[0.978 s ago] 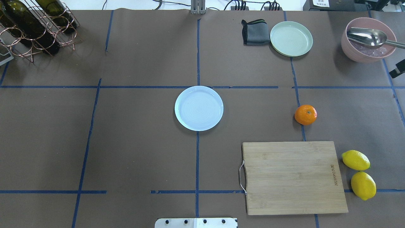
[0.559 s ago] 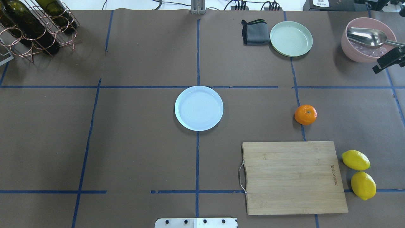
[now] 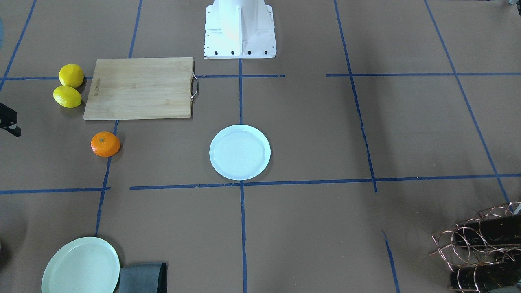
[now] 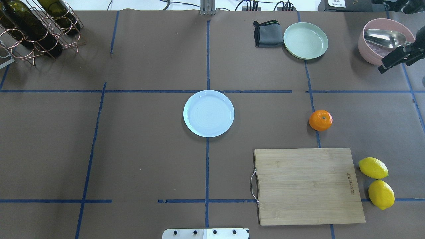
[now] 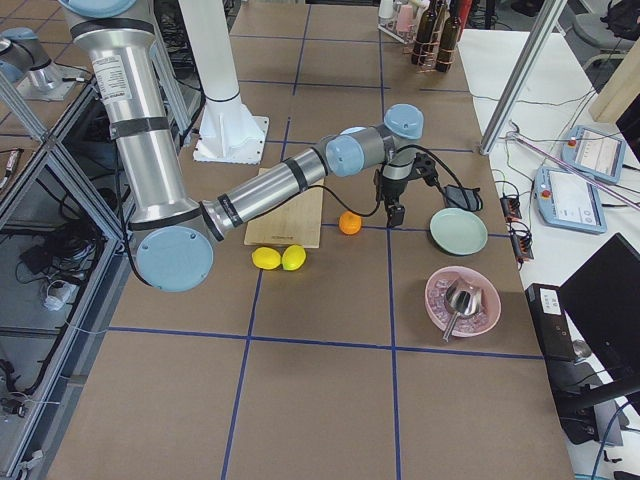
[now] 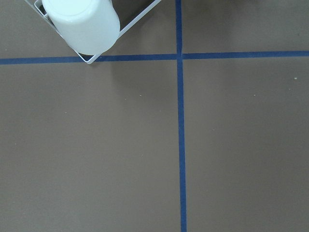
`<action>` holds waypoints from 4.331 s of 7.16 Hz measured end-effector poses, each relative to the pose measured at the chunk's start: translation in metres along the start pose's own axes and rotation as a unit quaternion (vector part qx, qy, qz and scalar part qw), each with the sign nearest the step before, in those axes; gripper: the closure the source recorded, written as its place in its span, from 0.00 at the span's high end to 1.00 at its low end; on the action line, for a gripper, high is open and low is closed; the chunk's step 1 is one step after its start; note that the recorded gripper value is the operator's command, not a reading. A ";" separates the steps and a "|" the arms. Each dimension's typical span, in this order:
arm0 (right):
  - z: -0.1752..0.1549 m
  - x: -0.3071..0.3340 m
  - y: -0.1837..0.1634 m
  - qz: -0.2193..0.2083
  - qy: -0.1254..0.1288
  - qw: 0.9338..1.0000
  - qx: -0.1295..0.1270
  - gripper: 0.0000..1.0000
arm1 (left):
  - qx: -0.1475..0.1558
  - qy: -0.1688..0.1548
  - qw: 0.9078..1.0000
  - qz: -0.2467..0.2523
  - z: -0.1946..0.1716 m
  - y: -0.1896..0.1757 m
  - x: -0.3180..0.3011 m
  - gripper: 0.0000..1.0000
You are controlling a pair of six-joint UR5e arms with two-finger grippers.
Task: Pick orange to plate
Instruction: 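Move the right gripper above the orange, then lower the right gripper and grasp the orange, then carry the orange with the right gripper over the light blue plate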
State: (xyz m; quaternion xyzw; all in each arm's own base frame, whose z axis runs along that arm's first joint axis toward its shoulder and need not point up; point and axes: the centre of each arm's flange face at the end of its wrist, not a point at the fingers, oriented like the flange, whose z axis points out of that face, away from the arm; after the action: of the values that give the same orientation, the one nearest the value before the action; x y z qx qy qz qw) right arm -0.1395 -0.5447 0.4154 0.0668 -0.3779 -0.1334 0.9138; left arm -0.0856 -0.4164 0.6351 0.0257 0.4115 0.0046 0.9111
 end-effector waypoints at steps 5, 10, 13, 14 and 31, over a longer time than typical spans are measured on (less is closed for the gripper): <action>0.095 -0.050 -0.003 0.006 -0.012 1.000 0.019 1.00 | -0.005 0.008 1.000 0.006 0.007 0.006 -0.006 1.00; 0.166 -0.126 0.030 0.035 0.012 0.998 0.048 1.00 | -0.003 0.009 1.000 0.008 0.005 0.005 -0.004 1.00; 0.185 -0.127 0.045 0.027 0.031 0.998 0.039 1.00 | -0.001 0.008 1.000 0.009 0.003 0.005 -0.002 1.00; 0.191 -0.131 0.048 0.022 0.035 0.998 0.038 1.00 | -0.001 0.008 1.000 0.010 0.003 0.005 -0.002 1.00; 0.190 -0.514 -0.095 0.124 0.073 0.988 0.057 0.13 | 0.008 0.008 1.000 0.018 -0.006 0.003 0.006 1.00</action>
State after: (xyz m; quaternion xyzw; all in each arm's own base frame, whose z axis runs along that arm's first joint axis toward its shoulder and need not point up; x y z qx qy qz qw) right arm -0.6409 -0.4889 0.1823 0.0809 -0.3226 0.0080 0.9430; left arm -0.0858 -0.4128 0.6268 0.0405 0.4178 0.0181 0.9075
